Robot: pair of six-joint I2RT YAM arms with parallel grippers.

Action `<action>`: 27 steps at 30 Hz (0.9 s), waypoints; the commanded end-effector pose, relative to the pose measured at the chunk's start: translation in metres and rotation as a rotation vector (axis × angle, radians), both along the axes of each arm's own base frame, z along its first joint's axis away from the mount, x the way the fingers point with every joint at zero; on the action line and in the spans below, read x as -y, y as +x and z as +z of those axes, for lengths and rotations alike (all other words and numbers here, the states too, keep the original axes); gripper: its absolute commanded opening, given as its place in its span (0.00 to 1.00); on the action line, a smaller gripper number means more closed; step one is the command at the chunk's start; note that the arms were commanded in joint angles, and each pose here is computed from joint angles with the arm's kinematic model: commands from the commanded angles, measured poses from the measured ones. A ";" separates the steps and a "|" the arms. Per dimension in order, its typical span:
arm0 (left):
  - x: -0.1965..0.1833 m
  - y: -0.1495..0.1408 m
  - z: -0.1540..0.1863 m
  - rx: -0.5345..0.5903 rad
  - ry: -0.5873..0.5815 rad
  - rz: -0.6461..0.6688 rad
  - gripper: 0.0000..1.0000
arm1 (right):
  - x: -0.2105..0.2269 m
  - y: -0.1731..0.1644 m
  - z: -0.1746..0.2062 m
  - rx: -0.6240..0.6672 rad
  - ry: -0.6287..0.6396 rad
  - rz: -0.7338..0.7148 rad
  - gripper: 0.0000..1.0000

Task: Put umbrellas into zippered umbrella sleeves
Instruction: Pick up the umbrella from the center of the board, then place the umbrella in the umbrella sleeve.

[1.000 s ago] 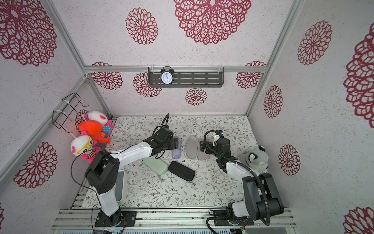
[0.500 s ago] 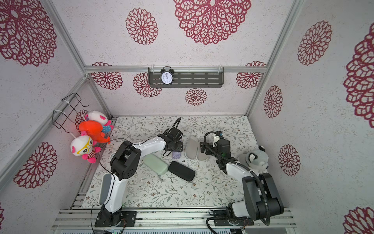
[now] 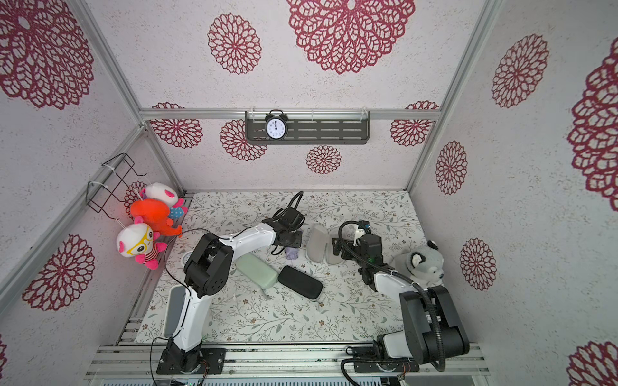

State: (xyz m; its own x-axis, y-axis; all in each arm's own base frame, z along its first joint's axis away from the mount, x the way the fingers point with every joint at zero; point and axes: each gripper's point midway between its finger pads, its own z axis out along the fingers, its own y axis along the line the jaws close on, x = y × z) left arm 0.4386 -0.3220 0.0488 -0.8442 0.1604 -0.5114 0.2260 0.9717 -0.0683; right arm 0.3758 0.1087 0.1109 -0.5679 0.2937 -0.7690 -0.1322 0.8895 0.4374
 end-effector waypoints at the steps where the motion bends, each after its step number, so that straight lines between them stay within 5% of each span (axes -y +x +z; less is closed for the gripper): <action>1: 0.042 -0.002 0.071 0.148 -0.047 -0.096 0.29 | 0.013 0.006 0.017 0.063 0.044 -0.045 0.99; 8: 0.055 0.003 0.088 0.231 -0.021 -0.071 0.28 | 0.020 0.005 0.012 0.064 0.065 -0.060 0.99; 10: 0.070 -0.004 0.088 0.208 -0.108 -0.114 0.27 | 0.019 0.005 0.013 0.064 0.069 -0.054 0.99; 19: 0.087 0.002 0.029 0.042 -0.083 -0.141 0.28 | 0.019 0.003 0.010 0.056 0.069 -0.051 0.99; 27: 0.088 -0.001 0.003 0.010 -0.043 -0.124 0.37 | 0.020 0.002 0.003 0.037 0.067 -0.058 0.99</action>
